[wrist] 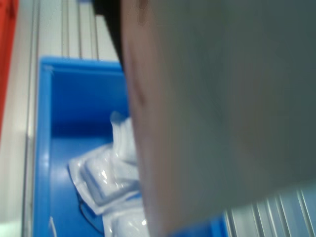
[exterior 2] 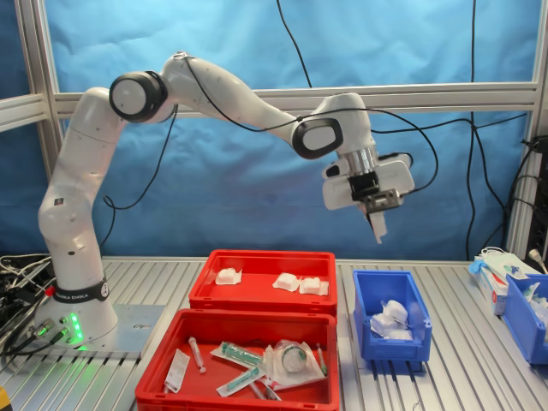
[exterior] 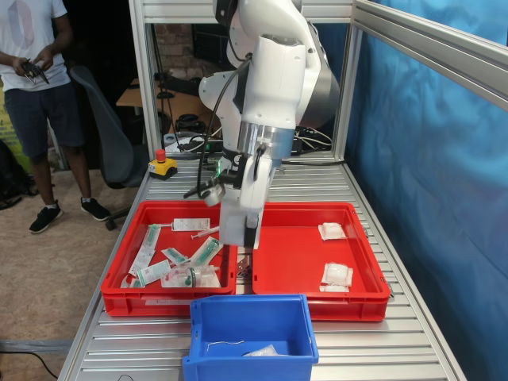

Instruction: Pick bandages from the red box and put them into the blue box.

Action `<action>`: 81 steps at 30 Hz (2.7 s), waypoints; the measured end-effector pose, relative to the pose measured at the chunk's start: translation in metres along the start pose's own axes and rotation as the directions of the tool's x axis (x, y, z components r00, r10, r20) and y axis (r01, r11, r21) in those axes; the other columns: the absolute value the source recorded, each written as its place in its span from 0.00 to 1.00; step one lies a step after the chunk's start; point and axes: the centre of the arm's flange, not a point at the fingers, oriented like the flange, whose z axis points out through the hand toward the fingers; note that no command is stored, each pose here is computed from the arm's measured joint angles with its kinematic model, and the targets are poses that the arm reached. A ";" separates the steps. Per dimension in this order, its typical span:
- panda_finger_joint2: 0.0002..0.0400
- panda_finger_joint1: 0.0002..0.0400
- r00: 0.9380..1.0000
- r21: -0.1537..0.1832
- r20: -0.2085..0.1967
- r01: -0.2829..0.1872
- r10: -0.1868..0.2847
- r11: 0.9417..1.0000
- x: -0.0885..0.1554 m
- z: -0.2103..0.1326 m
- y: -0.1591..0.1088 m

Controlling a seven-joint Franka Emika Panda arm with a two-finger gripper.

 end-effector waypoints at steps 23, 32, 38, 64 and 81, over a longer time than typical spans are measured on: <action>0.13 0.13 1.000 0.108 0.028 0.005 -0.009 0.994 -0.014 0.067 -0.018; 0.13 0.13 0.999 0.115 0.038 0.010 -0.014 0.993 -0.017 0.067 -0.016; 0.13 0.13 0.999 0.110 0.041 0.019 -0.023 0.994 -0.022 0.067 -0.009; 0.40 0.40 0.998 0.099 0.048 0.033 -0.037 0.995 -0.029 0.067 0.002; 0.91 0.91 0.998 0.099 0.049 0.034 -0.039 0.994 -0.029 0.067 0.003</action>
